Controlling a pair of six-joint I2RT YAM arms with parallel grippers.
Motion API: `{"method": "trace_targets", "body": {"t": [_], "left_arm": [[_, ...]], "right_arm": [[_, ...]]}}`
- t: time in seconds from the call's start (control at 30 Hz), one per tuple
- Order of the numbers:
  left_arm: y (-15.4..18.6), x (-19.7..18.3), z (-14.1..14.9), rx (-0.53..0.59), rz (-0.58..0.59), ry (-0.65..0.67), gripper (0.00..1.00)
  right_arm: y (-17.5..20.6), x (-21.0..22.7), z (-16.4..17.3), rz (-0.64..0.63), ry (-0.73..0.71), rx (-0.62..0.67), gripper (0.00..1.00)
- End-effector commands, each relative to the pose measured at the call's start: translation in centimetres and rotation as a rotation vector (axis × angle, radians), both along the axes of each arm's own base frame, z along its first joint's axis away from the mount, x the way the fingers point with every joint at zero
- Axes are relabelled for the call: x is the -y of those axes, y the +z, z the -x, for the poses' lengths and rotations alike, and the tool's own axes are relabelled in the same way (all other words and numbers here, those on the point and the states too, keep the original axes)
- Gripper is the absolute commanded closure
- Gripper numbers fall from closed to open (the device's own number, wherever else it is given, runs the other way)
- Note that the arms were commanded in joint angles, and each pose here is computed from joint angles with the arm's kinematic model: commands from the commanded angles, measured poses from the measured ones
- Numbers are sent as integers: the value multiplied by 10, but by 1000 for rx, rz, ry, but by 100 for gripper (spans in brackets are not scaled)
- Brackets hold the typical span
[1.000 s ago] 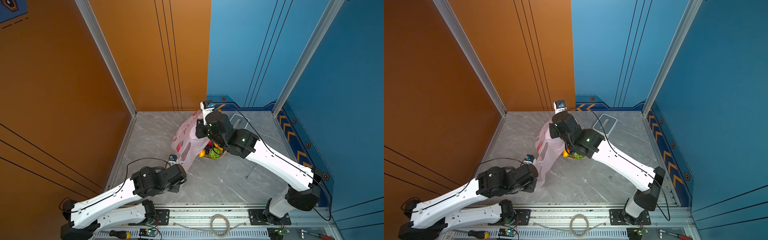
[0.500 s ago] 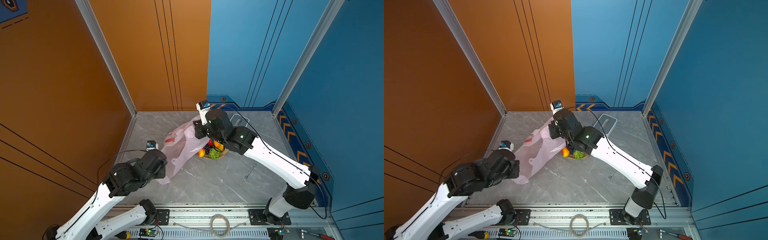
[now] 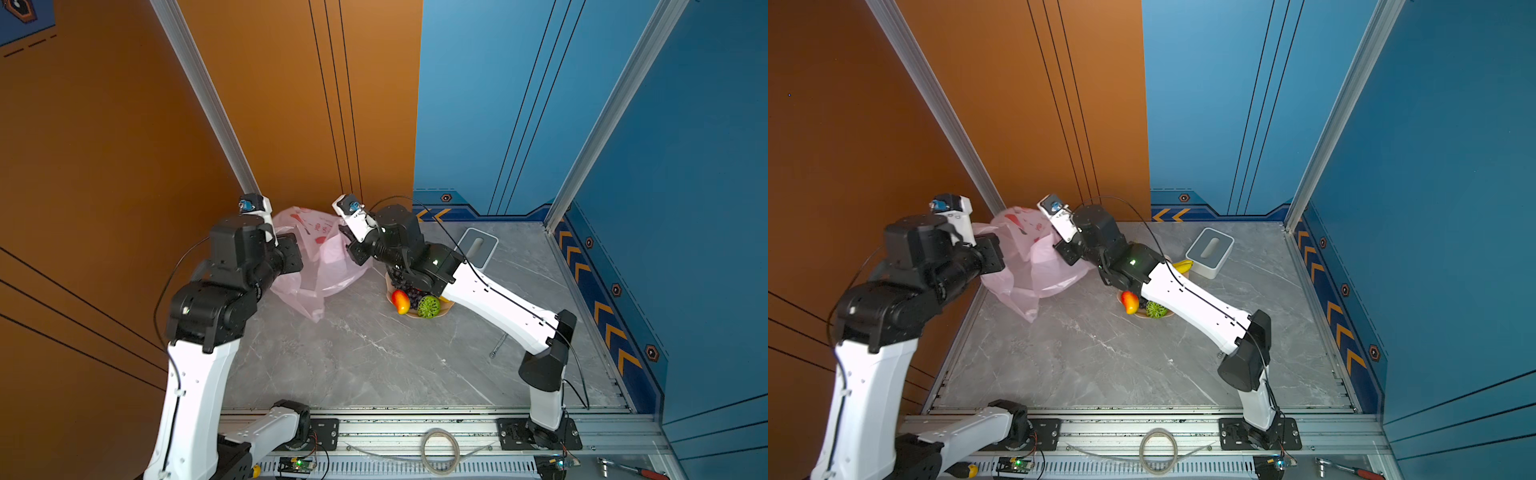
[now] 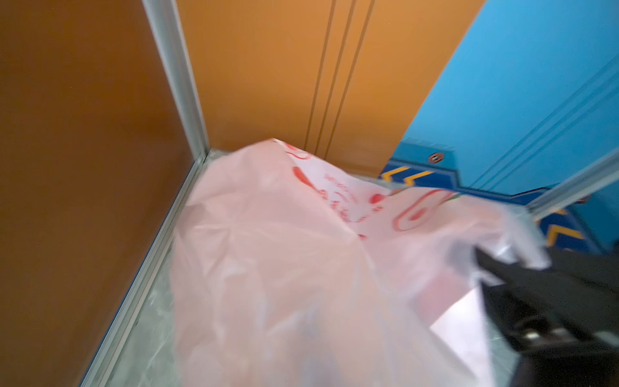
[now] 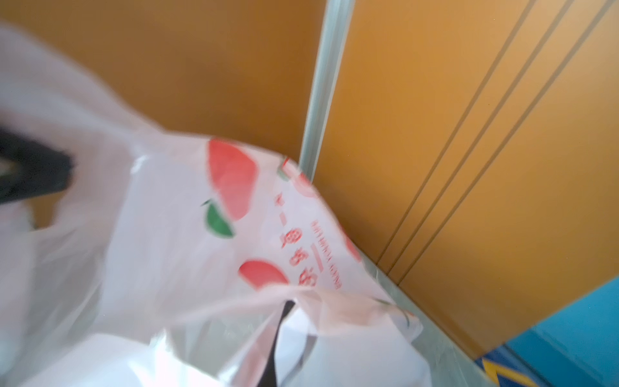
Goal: Place the fruits into the plastic bag
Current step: Shake the plastic bag at the middle-left of the table.
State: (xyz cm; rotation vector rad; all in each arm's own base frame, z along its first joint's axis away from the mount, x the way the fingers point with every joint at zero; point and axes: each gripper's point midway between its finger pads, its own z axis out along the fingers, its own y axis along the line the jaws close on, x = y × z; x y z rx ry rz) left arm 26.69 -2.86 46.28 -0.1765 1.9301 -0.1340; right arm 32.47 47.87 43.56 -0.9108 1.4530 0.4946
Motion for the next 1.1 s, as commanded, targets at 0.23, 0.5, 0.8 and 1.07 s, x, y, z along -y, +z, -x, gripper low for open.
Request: {"method": "trace_targets", "body": {"t": [0.23,0.5,0.8,1.07], "left_arm": [[-63,8,35,-17,-34,-59,100],[-169,23,34,-237,47,-71,100],[-208,37,40,-312,133,-93,100],[-224,46,43,-338,206,-107,100]], "right_arm": [[-22,37,20,30,46,188,100],[-148,71,-19,191,37,-139,100],[-190,94,-35,244,-73,-309,36],[-197,122,-33,143,-167,-545,21]]}}
